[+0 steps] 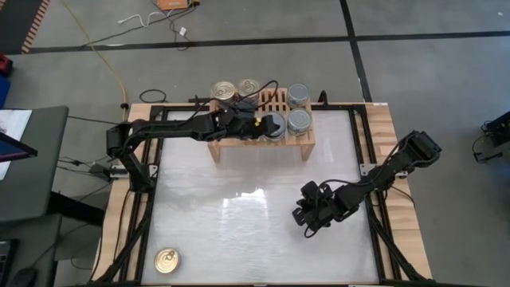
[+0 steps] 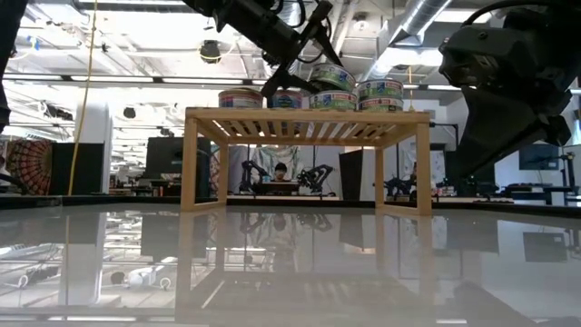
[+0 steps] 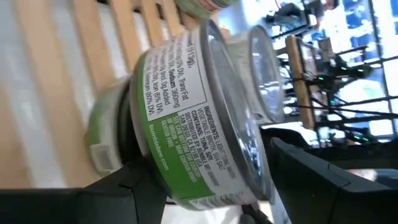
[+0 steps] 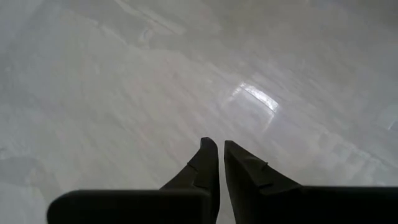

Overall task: Stack canned seafood by type on shelf
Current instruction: Stack the green tuna can on top of the other green tuna can on the shelf

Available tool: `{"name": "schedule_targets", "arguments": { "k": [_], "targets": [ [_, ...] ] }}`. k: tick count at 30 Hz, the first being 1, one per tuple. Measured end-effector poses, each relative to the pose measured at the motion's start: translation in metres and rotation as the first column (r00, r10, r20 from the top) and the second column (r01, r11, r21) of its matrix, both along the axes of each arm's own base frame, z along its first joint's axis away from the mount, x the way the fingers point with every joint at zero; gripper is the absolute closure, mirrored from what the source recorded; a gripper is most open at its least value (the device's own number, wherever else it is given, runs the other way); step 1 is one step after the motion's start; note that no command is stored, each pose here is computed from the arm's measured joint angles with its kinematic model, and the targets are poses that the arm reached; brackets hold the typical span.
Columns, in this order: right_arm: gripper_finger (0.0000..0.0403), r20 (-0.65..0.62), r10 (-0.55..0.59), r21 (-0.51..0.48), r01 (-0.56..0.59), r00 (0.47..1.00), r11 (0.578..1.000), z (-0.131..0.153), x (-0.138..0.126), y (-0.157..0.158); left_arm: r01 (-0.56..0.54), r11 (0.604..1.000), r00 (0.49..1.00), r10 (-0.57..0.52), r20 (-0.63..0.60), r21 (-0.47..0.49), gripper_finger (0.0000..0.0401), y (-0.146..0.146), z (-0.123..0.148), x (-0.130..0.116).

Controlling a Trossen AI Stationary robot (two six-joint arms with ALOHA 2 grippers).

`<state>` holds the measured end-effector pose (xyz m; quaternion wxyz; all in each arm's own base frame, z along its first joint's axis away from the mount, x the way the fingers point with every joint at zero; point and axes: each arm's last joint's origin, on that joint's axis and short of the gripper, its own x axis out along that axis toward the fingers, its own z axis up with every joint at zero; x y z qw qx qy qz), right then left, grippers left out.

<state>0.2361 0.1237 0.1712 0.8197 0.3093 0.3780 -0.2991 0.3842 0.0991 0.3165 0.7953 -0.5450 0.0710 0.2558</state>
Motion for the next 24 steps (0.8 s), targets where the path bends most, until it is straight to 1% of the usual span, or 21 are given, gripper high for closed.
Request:
{"name": "schedule_targets", "arguments": {
  "k": [4,8,10,14,17,20,24],
  "targets": [
    [0.0347,0.000,0.000,0.000,0.000,1.000,1.000,0.0000,0.0000,0.0000,0.032,0.999,0.998,-0.030,0.061,-0.021,0.0150,-0.0004,0.0046,0.0021],
    [0.0347,0.000,0.000,0.000,0.000,1.000,1.000,0.0001,0.0000,0.0000,0.045,0.990,0.994,-0.032,0.103,-0.133,0.0150,0.0012,0.0050,0.0019],
    [0.0347,0.000,0.001,0.000,-0.001,1.000,1.000,0.0001,0.0000,0.0000,0.062,0.984,0.994,-0.046,0.100,-0.165,0.0150,0.0019,0.0039,0.0013],
    [0.0347,0.005,0.003,0.003,-0.003,1.000,1.000,0.0002,0.0001,0.0009,0.071,0.979,0.996,-0.060,0.064,-0.189,0.0150,0.0024,0.0002,-0.0004],
    [0.0347,0.007,0.009,0.004,-0.009,1.000,1.000,0.0003,-0.0004,0.0022,0.072,0.974,0.996,-0.060,0.062,-0.216,0.0150,0.0008,-0.0002,-0.0007],
    [0.0347,0.006,0.015,0.006,-0.016,1.000,1.000,0.0003,-0.0012,0.0038,0.097,0.968,0.995,-0.086,0.056,-0.233,0.0150,-0.0007,-0.0010,-0.0008],
    [0.0347,0.007,0.022,0.007,-0.022,1.000,1.000,0.0004,-0.0020,0.0055,0.101,0.968,0.994,-0.090,0.061,-0.229,0.0150,-0.0016,0.0030,-0.0036]
  ]
}}
